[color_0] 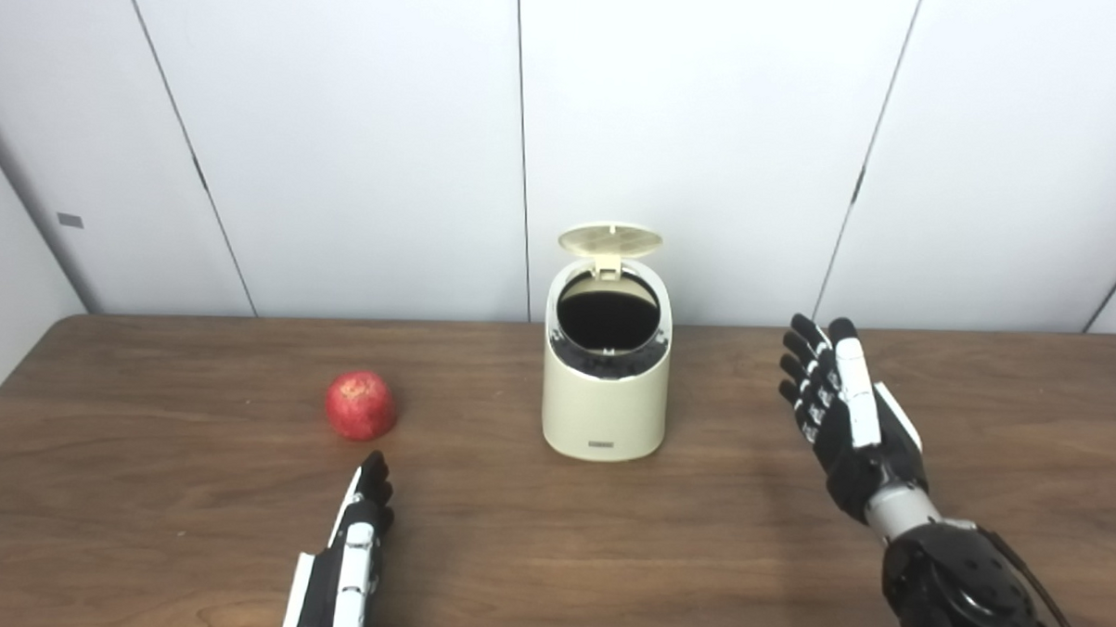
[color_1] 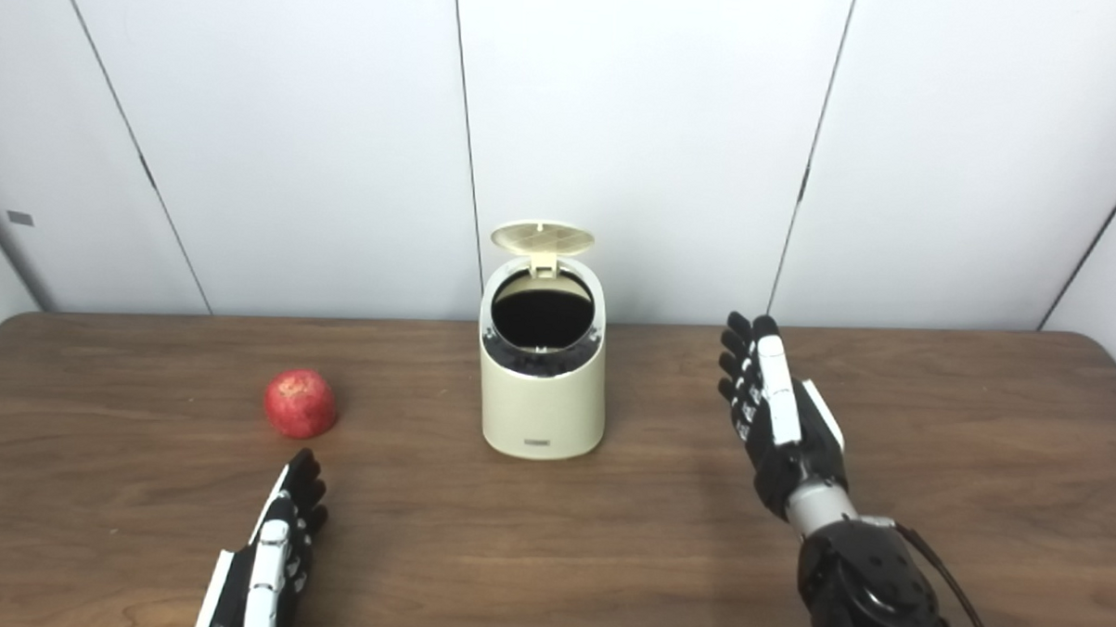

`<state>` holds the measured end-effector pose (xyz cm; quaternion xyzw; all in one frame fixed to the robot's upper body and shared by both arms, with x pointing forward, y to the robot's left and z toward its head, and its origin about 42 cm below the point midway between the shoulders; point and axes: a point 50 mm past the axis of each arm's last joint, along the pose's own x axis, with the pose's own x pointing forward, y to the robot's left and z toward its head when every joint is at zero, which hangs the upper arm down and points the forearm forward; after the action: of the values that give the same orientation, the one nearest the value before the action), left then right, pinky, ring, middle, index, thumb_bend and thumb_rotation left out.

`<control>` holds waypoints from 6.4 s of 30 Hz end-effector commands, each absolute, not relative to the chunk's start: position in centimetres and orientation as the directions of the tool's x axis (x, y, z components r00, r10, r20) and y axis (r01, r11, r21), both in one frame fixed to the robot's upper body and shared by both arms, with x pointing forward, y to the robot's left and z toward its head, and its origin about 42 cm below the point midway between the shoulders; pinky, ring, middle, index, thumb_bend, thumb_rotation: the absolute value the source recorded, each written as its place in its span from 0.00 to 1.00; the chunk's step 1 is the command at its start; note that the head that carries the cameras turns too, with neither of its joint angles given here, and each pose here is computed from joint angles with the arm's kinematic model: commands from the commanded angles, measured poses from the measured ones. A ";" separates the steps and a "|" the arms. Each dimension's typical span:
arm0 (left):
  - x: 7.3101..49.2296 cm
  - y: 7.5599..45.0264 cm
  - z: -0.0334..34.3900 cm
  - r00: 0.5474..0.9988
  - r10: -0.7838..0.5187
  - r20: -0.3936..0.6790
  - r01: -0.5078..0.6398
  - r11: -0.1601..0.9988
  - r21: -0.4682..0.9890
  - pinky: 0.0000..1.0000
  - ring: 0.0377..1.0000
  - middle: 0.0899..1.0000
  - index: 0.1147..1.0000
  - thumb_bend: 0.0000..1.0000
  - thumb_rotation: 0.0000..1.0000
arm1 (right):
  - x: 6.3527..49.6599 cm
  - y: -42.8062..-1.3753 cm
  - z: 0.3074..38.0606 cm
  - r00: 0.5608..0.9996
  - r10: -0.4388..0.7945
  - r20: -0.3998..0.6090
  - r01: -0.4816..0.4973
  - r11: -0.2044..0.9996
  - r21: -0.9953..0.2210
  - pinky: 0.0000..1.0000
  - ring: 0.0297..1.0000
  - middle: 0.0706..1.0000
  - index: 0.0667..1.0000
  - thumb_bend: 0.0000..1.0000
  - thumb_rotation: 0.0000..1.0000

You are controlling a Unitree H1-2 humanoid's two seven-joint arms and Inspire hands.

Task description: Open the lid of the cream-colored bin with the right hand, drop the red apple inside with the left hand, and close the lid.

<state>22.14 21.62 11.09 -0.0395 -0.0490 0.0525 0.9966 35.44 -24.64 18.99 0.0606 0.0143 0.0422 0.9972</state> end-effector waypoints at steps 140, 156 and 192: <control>43.2 28.0 22.9 0.979 0.197 -0.049 -0.053 0.481 0.875 0.56 0.64 0.69 0.48 0.59 0.03 | 28.5 -24.5 15.4 0.994 0.020 0.107 -0.031 0.994 0.105 0.97 0.99 0.99 0.96 0.46 1.00; 43.0 27.7 22.4 0.980 0.200 0.004 -0.103 0.487 0.867 0.44 0.43 0.49 0.39 0.50 0.00 | 28.6 -24.6 15.2 0.994 0.018 0.110 -0.031 0.993 0.118 0.98 0.99 0.99 0.94 0.46 1.00; 38.3 16.2 31.3 0.832 -0.041 0.554 -0.396 0.656 0.643 0.29 0.36 0.42 0.48 0.47 0.00 | 28.8 -23.3 11.7 0.996 0.007 0.091 -0.018 0.992 0.121 0.92 0.96 0.95 0.90 0.49 0.92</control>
<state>38.39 17.27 28.19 0.4166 -0.2054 0.0889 0.8811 28.47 -24.03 12.16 0.0527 -0.0437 0.0091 0.9976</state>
